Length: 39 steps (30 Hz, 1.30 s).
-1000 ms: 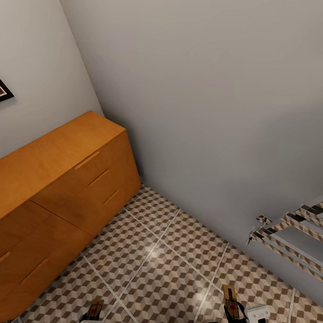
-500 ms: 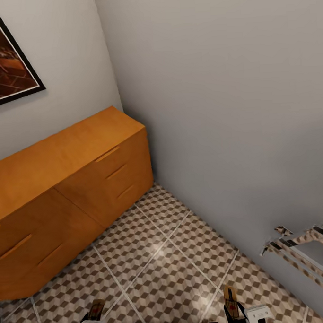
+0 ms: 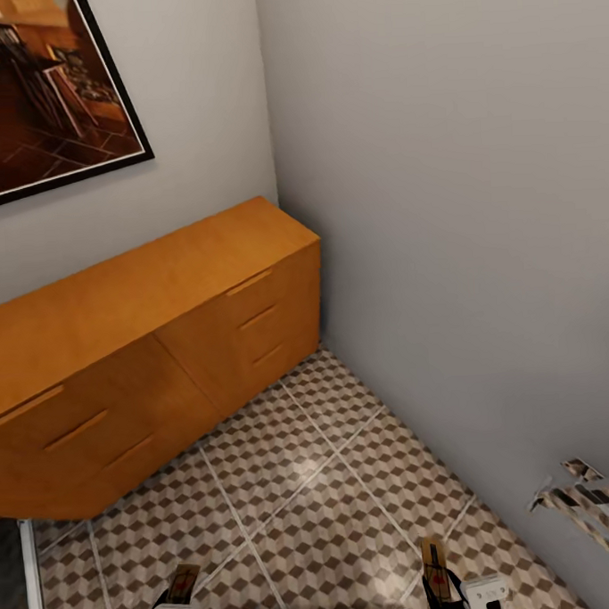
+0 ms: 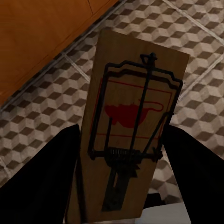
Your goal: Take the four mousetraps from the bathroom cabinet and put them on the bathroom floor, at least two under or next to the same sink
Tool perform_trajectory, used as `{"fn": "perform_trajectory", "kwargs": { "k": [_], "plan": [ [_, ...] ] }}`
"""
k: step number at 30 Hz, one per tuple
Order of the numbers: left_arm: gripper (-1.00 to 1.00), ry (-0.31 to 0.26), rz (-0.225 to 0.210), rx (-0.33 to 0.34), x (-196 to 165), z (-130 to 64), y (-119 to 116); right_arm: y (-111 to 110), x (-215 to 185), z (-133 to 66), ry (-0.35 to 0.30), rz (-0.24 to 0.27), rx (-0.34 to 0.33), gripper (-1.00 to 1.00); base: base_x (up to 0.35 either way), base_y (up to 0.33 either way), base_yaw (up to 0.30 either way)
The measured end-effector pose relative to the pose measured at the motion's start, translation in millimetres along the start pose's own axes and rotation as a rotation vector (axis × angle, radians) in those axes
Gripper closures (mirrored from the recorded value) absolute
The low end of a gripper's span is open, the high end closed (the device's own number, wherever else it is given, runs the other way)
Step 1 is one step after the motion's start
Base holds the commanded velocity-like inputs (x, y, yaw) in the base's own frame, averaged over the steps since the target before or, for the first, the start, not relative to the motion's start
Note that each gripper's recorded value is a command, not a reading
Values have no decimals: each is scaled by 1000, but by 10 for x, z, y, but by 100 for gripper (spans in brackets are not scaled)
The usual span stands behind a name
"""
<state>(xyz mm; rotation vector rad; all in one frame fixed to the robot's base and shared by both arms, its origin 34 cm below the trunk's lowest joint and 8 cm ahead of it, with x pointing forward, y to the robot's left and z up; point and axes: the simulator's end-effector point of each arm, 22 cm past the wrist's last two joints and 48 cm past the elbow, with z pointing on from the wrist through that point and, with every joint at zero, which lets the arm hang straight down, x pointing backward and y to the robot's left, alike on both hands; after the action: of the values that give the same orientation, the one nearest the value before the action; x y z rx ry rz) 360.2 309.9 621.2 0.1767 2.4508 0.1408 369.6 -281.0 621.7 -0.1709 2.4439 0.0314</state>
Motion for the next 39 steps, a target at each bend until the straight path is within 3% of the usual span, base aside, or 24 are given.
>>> {"fn": "perform_trajectory", "kwargs": {
  "k": [21, 39],
  "plan": [
    [100, -10, -1, -1, -51, 7, 3, 1, -47, 3, -10, 0, 1, 100, -16, 0, 280],
    [100, -18, -8, 2, -98, 9, -68, -3, -84, 4, -17, 0, 2, 100, -271, 0, 280]
  ]
}}
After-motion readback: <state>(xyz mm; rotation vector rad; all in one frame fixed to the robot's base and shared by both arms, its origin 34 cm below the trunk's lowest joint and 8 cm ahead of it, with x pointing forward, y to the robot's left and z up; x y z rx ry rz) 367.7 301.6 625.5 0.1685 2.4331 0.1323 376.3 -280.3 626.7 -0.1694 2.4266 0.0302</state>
